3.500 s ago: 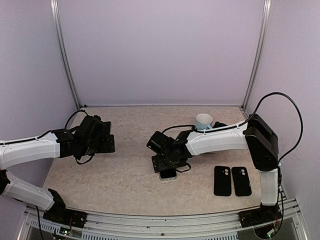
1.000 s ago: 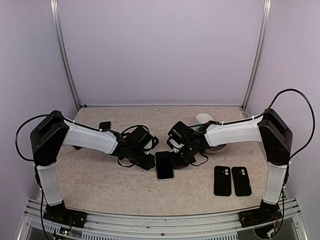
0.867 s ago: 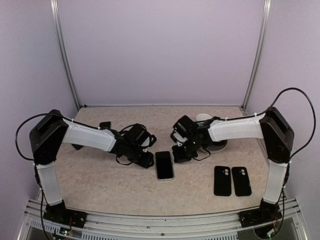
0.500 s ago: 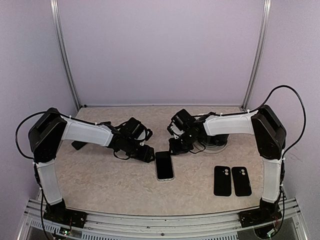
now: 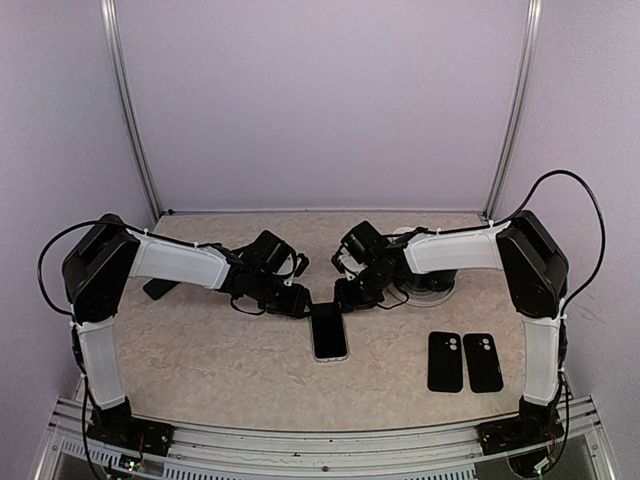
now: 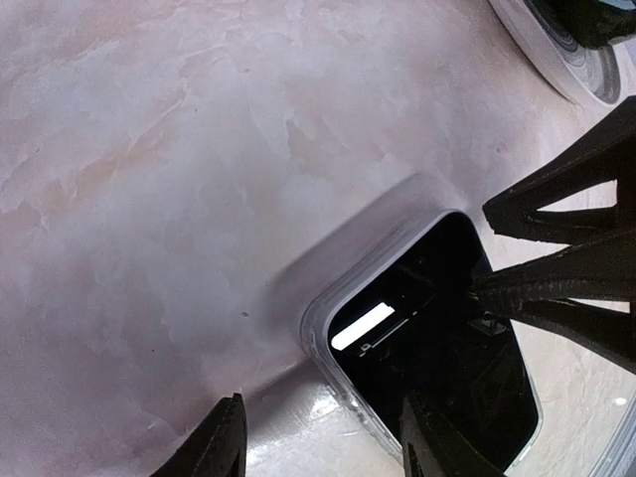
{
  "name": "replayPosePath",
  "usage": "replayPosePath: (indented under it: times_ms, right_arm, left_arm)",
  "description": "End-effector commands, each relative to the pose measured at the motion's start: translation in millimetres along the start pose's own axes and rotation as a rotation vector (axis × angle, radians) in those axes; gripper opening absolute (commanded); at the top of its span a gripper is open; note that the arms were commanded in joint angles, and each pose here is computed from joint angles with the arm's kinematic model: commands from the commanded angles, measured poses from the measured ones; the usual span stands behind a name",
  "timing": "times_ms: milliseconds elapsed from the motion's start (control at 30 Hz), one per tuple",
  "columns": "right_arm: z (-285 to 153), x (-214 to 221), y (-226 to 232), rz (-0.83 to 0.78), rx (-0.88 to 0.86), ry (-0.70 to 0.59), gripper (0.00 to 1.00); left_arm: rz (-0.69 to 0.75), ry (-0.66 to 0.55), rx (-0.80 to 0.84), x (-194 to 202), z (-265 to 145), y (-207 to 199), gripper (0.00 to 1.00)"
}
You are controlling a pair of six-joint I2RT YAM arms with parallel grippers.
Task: Put the phone into the phone case
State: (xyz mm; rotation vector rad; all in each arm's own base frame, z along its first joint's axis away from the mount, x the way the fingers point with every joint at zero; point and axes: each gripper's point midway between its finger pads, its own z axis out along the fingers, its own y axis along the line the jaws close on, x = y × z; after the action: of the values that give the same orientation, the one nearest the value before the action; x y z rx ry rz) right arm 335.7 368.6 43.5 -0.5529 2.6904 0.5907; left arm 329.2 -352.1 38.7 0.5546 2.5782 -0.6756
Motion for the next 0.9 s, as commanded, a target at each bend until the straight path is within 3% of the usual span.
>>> replayPosePath:
  times_ms: [0,167,333,600,767,867]
  right_arm:
    - [14,2,6,-0.007,-0.045,0.006,0.31]
    - [20,13,0,-0.003,-0.032,0.035,0.23]
    - [26,32,-9,0.004,0.018,0.080,0.08]
    - [39,71,-9,0.000,0.108,0.184,0.03]
    - [27,78,-7,0.013,0.090,0.181,0.02]
    - [17,67,-7,-0.005,0.116,0.157,0.05]
  left_arm:
    - [-0.003,-0.022,0.007,-10,6,-1,0.47]
    - [-0.005,0.008,-0.024,1,16,8,0.39]
    - [0.022,0.157,-0.142,47,32,32,0.16]
    - [0.090,0.481,-0.166,145,43,50,0.17]
    - [0.083,0.543,-0.147,169,34,51,0.17]
    - [0.081,0.522,-0.077,161,33,32,0.17]
